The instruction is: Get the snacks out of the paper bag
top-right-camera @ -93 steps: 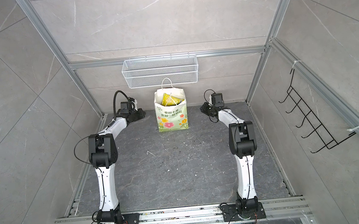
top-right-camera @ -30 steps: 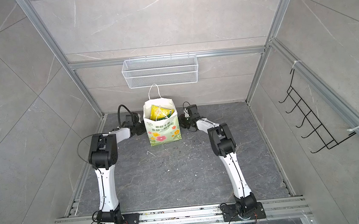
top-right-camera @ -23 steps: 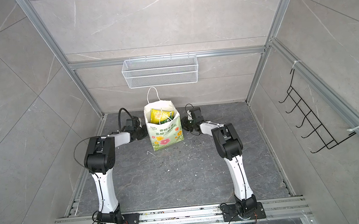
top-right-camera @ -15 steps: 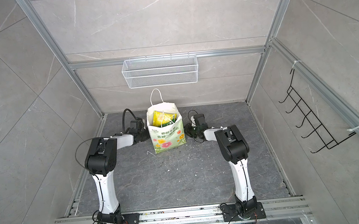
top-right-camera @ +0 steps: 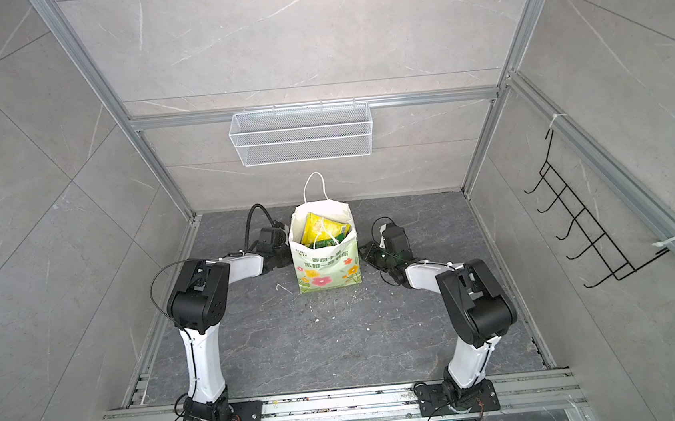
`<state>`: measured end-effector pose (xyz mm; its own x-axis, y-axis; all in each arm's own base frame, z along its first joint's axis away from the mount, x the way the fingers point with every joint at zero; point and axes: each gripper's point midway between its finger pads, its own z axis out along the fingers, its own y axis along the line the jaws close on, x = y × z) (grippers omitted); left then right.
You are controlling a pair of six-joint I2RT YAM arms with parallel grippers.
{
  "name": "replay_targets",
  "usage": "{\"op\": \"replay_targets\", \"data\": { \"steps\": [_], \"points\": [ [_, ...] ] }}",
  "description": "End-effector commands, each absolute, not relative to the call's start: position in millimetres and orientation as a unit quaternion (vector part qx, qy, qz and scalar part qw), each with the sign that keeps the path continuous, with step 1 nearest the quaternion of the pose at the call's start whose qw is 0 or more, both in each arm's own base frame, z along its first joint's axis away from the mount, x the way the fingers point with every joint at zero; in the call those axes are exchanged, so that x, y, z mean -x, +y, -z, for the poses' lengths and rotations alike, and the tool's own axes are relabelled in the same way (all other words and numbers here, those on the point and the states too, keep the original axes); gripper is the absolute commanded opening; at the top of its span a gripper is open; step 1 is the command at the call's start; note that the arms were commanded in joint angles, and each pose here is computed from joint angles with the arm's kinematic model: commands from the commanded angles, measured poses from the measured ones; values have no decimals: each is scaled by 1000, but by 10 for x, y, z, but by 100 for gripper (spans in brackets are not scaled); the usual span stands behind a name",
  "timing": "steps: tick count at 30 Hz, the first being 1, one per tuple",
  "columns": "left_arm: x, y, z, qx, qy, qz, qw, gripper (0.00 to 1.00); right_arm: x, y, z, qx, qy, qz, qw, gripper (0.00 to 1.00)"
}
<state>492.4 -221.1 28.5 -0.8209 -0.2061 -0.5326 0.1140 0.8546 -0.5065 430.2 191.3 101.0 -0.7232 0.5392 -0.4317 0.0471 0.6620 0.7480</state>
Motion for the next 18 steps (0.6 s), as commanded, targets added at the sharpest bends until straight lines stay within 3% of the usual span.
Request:
{"op": "replay_targets", "data": {
  "steps": [1,10,18],
  "points": [
    [-4917,-2167,-526,8,912,250,324,13,-4364,1721,-1213,-179,844,-339,376,40],
    [-4896,-1578,-784,97,890,234,379,18,-4865,1690,-1131,-153,856,-358,339,44],
    [-4507,-1480,-662,92,908,214,348,20,-4831,1879,-805,-137,879,-349,293,41]
  ]
}}
